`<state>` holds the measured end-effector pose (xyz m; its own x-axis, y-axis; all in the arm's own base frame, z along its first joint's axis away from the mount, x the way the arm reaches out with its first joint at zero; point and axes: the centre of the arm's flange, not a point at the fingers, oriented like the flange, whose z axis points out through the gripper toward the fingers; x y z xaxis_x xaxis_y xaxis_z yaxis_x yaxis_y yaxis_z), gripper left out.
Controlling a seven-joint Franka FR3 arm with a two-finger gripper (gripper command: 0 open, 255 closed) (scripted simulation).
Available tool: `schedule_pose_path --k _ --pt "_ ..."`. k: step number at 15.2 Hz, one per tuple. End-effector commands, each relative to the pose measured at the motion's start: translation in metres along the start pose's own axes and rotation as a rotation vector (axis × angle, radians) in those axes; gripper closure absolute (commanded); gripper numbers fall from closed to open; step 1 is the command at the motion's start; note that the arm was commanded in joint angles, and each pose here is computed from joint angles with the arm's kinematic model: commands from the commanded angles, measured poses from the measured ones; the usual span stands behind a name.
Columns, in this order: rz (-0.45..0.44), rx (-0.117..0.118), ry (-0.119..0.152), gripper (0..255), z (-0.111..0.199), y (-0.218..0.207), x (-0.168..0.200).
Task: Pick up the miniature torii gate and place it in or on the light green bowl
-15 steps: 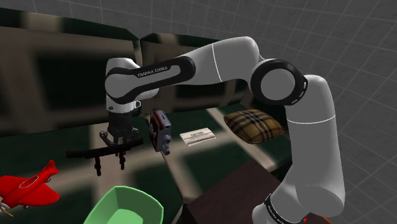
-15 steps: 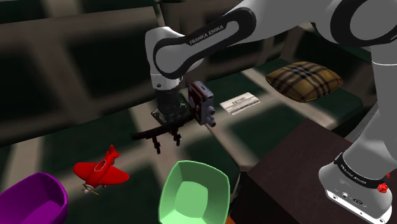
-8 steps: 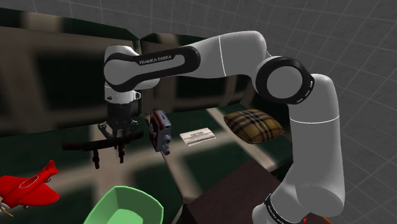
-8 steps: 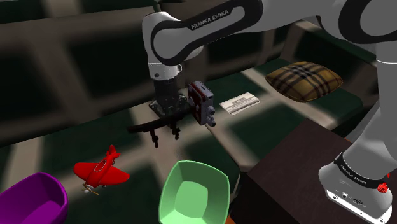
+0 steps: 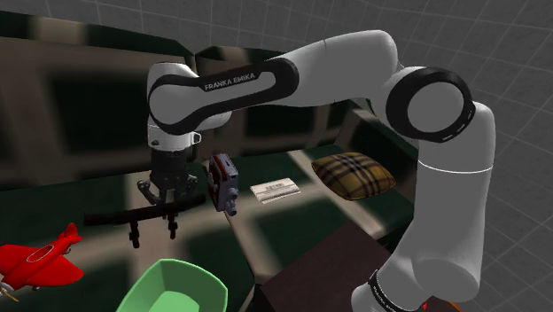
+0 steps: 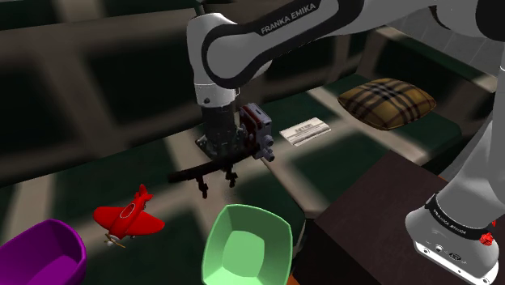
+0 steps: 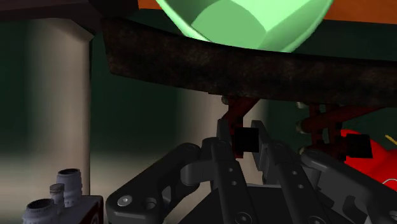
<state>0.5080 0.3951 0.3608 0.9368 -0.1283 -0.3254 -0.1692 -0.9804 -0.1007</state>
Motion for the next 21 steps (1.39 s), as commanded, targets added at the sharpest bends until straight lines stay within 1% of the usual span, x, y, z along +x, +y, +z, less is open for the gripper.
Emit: schedule_pose_path --k 1,8,17,21 --pt "0.001 0.0 0.001 255 0.012 0.002 -0.023" --pt "0.001 0.0 0.001 255 0.053 0.007 -0.108" --pt "0.001 0.0 0.001 255 0.098 0.012 -0.093" --pt "0.001 0.0 0.001 255 0.099 0.012 -0.092"
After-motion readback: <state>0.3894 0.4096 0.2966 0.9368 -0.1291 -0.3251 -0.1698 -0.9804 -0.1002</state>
